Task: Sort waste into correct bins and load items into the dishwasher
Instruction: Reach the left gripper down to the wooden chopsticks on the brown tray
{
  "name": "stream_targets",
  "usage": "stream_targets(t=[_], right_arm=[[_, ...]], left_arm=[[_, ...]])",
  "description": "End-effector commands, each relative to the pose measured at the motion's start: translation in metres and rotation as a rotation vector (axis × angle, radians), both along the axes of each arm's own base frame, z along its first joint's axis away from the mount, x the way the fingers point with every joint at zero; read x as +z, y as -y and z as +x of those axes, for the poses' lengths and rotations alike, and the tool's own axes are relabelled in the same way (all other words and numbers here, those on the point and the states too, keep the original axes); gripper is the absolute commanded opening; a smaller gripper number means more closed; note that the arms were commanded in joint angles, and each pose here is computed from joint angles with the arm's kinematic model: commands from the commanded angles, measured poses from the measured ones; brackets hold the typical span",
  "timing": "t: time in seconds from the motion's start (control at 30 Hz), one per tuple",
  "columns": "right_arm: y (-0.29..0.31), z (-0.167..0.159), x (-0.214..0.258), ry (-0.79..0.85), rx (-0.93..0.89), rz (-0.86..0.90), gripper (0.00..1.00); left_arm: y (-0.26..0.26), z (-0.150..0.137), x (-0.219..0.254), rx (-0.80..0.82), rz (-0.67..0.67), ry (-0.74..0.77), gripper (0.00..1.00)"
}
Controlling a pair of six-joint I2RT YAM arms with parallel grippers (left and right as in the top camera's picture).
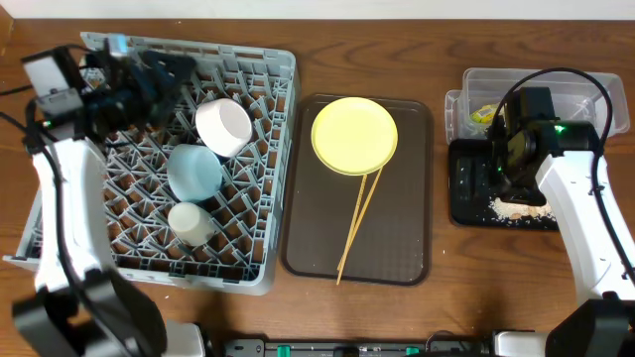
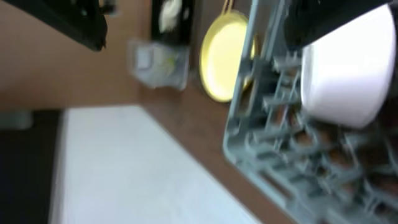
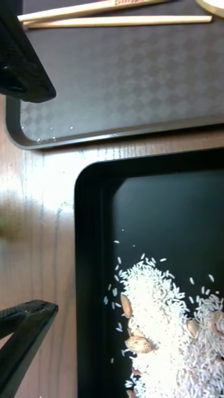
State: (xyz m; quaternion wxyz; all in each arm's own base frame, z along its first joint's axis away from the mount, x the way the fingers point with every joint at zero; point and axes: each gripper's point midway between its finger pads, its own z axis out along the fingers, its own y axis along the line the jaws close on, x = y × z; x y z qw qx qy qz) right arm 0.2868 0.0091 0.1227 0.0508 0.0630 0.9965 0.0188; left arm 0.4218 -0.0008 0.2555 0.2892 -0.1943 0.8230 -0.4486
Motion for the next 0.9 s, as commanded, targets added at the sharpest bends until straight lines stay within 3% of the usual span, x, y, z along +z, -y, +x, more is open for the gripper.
stream_targets(t=[0.0, 0.27, 0.57, 0.87], right_arm=[[0.005, 0.003, 0.008, 0.03, -0.025, -0.002, 0.99], [0.015, 0.002, 0.008, 0.028, -0.062, -0.002, 0.99], [0.017, 0.001, 0.008, 0.025, -0.069, -0.001, 0.99], [0.017, 0.001, 0.008, 0.022, -0.068, -0.001, 0.99]], left_arm=[[0.024, -0.016, -0.007, -0.035, 0.248, 0.004, 0.91], [0.131, -0.082, -0.051, -0.294, 0.545, -0.17, 0.95], [0.232, -0.132, -0.105, -0.589, 0.787, -0.15, 0.95], [0.302, -0.163, -0.179, -0.8, 0.864, -0.172, 0.85]])
